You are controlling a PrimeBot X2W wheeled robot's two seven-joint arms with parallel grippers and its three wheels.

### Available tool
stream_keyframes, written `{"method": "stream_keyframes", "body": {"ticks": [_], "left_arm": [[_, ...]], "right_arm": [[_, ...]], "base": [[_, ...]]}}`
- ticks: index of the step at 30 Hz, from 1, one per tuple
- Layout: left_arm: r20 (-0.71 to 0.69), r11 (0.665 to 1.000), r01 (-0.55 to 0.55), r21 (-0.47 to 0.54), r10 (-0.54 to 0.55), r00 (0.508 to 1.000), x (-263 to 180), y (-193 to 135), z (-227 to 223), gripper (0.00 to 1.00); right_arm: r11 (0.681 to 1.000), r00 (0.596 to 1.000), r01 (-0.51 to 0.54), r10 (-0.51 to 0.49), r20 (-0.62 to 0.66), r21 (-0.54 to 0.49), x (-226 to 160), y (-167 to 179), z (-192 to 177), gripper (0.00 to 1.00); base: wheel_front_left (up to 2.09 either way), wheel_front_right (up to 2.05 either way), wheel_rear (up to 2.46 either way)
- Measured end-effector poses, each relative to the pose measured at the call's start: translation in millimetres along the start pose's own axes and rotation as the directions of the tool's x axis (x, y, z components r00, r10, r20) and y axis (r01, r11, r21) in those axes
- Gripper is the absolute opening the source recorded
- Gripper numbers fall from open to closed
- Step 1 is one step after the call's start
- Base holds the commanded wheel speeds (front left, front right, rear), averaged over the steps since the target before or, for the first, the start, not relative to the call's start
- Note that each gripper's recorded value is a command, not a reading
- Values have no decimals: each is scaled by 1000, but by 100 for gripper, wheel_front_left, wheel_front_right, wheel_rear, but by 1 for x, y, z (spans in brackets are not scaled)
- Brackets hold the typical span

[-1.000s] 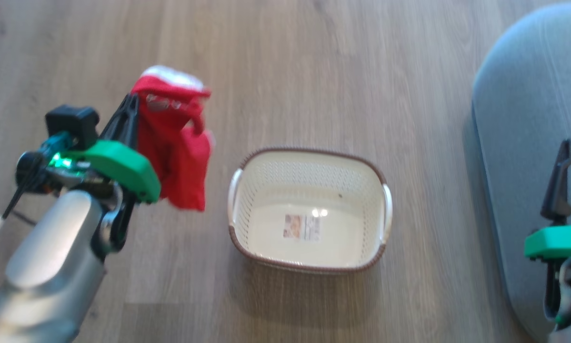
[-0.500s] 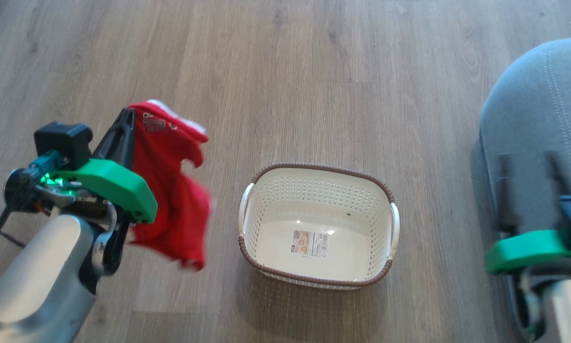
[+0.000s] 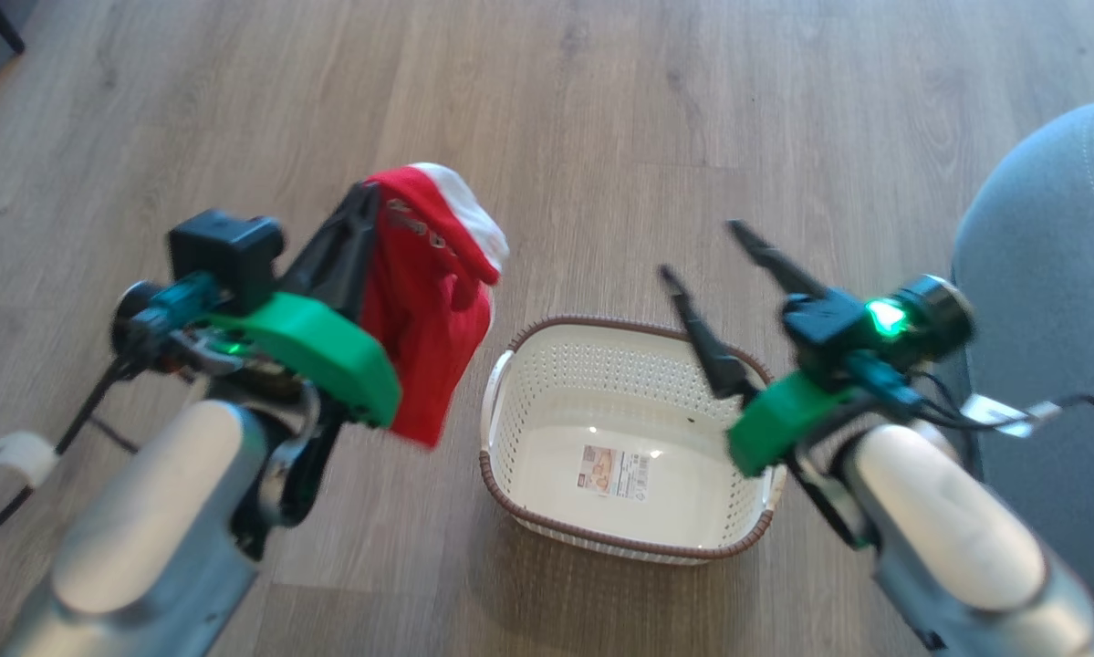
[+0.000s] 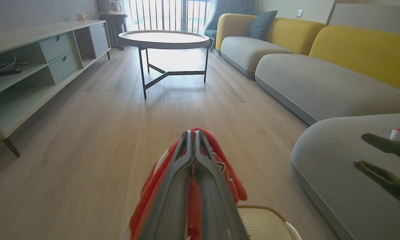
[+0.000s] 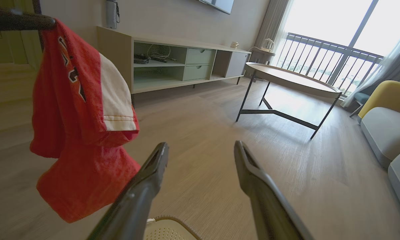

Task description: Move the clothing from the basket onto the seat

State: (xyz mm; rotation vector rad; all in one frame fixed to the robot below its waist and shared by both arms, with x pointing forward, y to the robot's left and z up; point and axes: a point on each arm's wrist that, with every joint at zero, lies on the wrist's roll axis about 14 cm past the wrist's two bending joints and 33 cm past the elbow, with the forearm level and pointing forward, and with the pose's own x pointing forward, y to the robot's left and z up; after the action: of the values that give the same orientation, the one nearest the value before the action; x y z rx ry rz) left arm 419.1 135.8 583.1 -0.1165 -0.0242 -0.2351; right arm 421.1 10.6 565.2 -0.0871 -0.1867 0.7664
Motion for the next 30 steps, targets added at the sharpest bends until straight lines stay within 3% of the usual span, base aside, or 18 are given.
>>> {"method": "stream_keyframes", "body": {"ticks": [8,14,27,28,29,30], "left_arm": [[30,997,81,18,-81,996,2,-30,15,0],[9,993,120,19,-121,993,-1,-44,9,0],[3,961,277,-14,-277,961,-11,-98,10,0],[4,959,285,-15,-284,959,-12,-101,10,0],[6,957,289,-16,-289,957,-12,-103,11,0],[8,957,291,-16,-291,957,-12,-104,11,0]], "right_arm": [[978,978,-208,209,26,-16,32,59,15,100],[952,952,-305,305,23,1,38,92,15,100],[960,960,-279,279,-3,-24,46,78,8,100],[961,961,-275,275,-10,-24,46,76,6,84],[962,963,-271,271,-13,-21,46,75,6,25],[963,963,-268,268,-14,-13,45,74,5,0]], "base": [[0,0,0],[0,0,0],[0,0,0],[0,0,0],[0,0,0],[0,0,0]]}}
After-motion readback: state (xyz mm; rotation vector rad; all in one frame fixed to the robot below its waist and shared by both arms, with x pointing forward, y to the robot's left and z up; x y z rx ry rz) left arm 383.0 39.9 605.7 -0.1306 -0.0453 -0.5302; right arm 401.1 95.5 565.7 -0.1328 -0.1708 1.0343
